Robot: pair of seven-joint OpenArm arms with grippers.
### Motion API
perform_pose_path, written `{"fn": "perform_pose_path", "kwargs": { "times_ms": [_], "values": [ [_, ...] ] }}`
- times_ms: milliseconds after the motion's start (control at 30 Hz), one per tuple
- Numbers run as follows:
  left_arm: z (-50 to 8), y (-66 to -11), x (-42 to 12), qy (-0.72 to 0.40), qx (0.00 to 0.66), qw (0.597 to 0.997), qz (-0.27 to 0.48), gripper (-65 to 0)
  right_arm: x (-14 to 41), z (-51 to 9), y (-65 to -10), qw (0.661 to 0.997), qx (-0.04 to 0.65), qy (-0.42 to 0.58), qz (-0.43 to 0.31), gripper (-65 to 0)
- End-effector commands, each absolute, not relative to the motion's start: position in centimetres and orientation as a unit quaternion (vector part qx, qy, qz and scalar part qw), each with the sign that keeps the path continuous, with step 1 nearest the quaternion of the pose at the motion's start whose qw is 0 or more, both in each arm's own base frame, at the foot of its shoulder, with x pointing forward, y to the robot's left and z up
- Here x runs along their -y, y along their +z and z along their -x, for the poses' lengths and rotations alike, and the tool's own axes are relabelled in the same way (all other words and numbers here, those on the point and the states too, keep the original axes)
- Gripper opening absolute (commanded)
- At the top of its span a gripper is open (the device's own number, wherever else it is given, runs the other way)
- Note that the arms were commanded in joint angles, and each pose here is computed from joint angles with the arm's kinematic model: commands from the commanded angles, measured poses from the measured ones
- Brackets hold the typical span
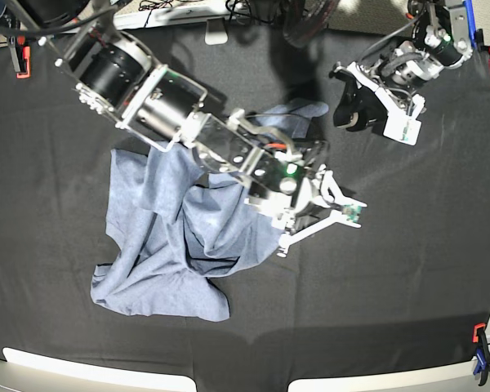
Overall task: Layout the t-shirt on the table in an organized manner, then fold the t-shirt properly
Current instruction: 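Grasp the shirt fabric with the right gripper and lift it toward the left gripper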
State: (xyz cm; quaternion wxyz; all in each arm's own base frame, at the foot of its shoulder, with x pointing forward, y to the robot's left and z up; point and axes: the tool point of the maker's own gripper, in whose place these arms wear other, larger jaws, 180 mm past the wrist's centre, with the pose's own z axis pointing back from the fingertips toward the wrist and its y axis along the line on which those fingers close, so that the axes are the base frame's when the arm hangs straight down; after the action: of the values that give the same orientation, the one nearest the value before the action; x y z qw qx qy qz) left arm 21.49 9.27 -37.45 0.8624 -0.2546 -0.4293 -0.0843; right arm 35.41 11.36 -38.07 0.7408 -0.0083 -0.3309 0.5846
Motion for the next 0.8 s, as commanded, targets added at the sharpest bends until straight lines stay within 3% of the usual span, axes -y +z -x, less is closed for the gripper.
{"fn": "perform_pose_path", "kwargs": {
  "times_ms": [0, 433, 600, 767],
  "values": [
    [-22.0, -36.3, -9.3, -0.083, 0.449, 0.851, 0.26, -52.0, -11.5, -37.0, -36.2, 0.734, 0.357, 0.577, 0.026, -43.6],
    [-22.0, -36.3, -9.3, -0.083, 0.449, 0.851, 0.26, -52.0, -8.1, -39.2, -36.8, 0.774, 0.335, 0.534, 0.059, -44.5],
    [-22.0, -36.4, -9.3, -0.083, 0.449, 0.851, 0.26, -52.0, -7.7, -39.7, -36.4, 0.781, 0.338, 0.522, 0.056, -63.5],
    [-22.0, -36.4, -9.3, -0.084, 0.447, 0.852, 0.26, -52.0, -7.7, -39.8, -36.3, 0.776, 0.338, 0.53, 0.059, -65.0]
  ]
}}
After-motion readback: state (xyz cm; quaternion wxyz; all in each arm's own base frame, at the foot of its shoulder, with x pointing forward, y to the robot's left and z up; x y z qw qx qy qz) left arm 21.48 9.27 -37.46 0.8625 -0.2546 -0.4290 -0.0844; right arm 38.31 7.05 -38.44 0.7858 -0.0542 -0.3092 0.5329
